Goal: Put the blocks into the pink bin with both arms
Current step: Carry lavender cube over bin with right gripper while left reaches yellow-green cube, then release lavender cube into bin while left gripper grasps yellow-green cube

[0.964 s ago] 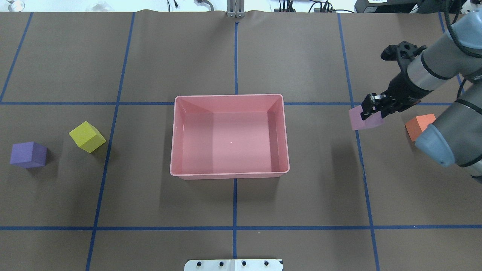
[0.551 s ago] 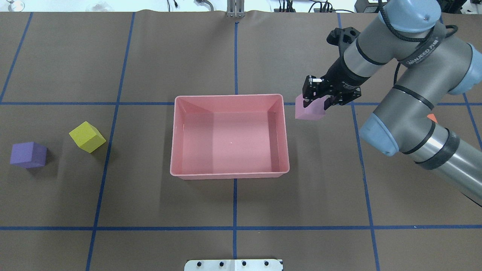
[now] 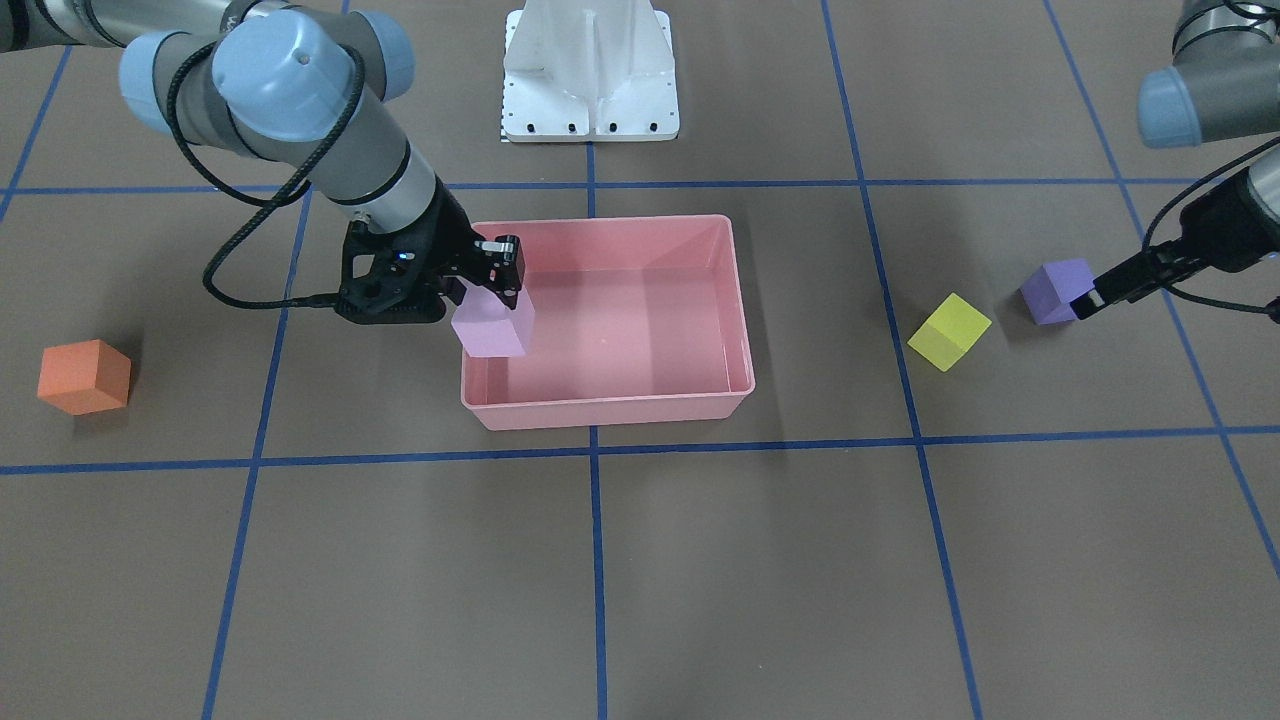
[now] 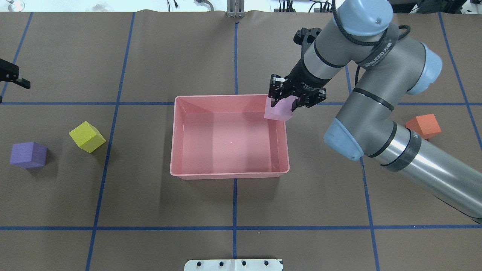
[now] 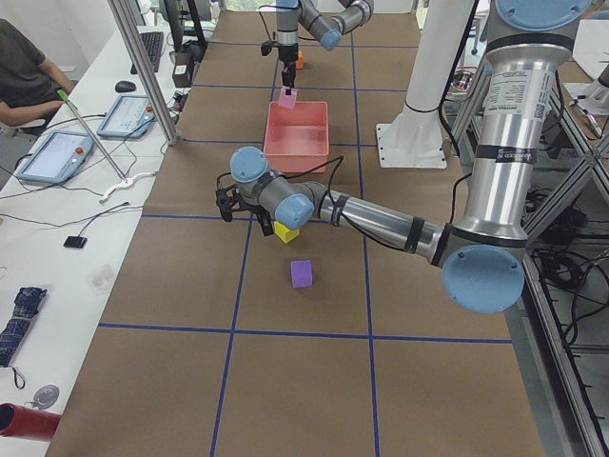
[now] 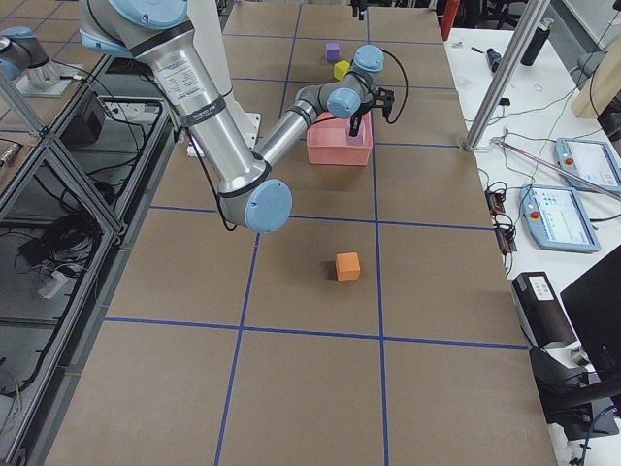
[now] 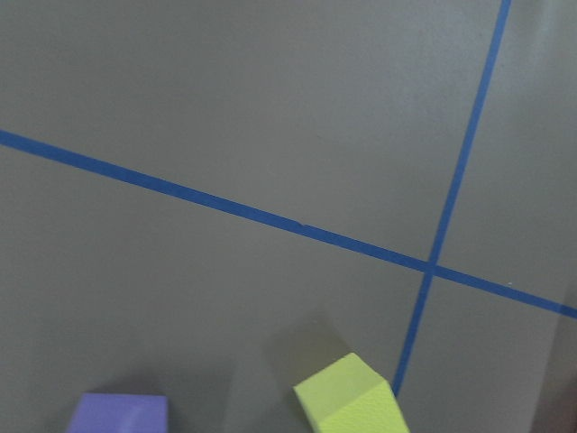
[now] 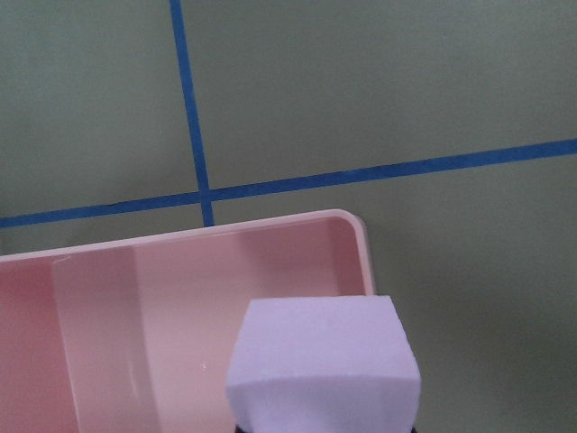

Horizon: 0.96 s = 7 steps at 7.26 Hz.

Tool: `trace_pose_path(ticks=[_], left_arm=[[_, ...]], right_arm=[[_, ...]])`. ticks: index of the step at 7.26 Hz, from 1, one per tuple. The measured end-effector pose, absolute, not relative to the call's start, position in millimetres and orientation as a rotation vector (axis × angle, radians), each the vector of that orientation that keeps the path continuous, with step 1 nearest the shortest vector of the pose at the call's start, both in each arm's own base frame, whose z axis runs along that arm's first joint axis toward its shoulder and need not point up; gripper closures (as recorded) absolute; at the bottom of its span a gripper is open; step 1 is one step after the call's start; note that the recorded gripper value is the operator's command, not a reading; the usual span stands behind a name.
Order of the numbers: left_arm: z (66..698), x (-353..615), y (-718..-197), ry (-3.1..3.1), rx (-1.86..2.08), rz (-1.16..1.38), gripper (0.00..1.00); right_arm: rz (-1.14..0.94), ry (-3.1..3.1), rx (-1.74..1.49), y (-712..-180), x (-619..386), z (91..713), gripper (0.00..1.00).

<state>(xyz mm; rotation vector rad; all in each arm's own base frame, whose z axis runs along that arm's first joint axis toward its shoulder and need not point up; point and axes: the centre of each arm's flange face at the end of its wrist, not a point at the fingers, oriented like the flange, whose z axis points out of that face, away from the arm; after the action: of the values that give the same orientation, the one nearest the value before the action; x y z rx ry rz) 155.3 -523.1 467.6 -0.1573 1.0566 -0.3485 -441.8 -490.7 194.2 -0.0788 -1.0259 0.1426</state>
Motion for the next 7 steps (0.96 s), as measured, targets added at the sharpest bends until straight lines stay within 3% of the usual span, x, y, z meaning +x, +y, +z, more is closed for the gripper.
trace_pose_path(ticks=[1, 5, 6, 7], left_arm=[[462, 195, -519, 1.015, -0.179, -0.373, 0.0], [465, 274, -497, 0.926, -0.264, -0.438, 0.0], [469, 276, -496, 0.919, -0.274, -0.447, 0.0], [472, 279, -497, 0.913, -0.282, -0.454, 0.0]], right_arm=[[0.152, -1.012, -0.077, -481, -457, 195, 0.64], [0.166, -0.978, -0.072, -464, -488, 203, 0.45], [0.175, -0.987, -0.075, -463, -493, 206, 0.35], [0.187, -1.002, -0.08, -463, -499, 209, 0.18]])
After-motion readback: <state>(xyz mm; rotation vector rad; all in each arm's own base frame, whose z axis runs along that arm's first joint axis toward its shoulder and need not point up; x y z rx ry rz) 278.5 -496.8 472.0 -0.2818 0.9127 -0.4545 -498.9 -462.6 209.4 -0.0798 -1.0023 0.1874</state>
